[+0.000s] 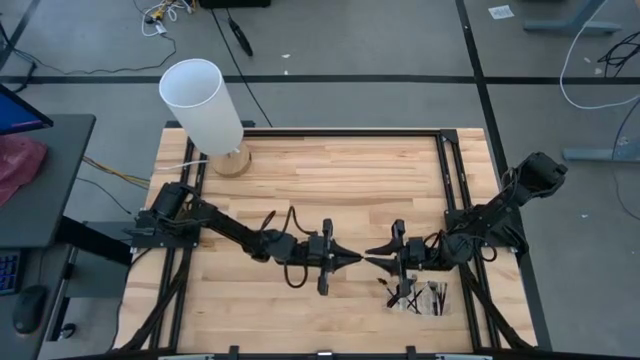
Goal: Pick & Place Makeup Supplies
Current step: Put the silver makeup brush into the transparent organizer, then return to Home Position
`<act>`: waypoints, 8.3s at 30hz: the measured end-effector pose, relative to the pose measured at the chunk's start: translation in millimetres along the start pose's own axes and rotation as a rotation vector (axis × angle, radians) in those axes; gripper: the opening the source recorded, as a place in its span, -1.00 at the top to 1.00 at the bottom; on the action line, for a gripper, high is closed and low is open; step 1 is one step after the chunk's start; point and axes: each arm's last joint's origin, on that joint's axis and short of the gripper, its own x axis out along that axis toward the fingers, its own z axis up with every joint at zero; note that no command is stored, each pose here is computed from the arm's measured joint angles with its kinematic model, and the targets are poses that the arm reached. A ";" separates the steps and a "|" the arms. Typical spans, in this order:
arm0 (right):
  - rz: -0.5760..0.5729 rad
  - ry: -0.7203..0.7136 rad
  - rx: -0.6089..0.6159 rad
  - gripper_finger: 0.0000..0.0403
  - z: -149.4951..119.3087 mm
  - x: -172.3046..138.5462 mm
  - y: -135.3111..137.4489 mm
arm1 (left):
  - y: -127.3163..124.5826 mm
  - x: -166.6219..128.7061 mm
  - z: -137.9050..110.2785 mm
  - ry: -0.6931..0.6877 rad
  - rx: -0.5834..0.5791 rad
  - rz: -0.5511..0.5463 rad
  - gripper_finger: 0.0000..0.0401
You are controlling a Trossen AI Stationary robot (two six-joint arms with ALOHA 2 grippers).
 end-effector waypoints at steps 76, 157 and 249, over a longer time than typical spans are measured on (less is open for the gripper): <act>-0.245 0.846 0.472 0.98 72.4 -105.0 75.7 | 33.7 -98.7 -53.9 0.457 0.014 0.478 -0.18; -0.029 0.622 0.222 0.75 36.7 -86.0 -29.8 | 42.2 -96.3 -52.2 0.427 -0.034 0.525 -0.18; 0.275 0.134 0.046 0.93 -25.8 -114.2 -121.5 | 128.8 -246.0 17.7 0.098 -0.086 0.119 0.99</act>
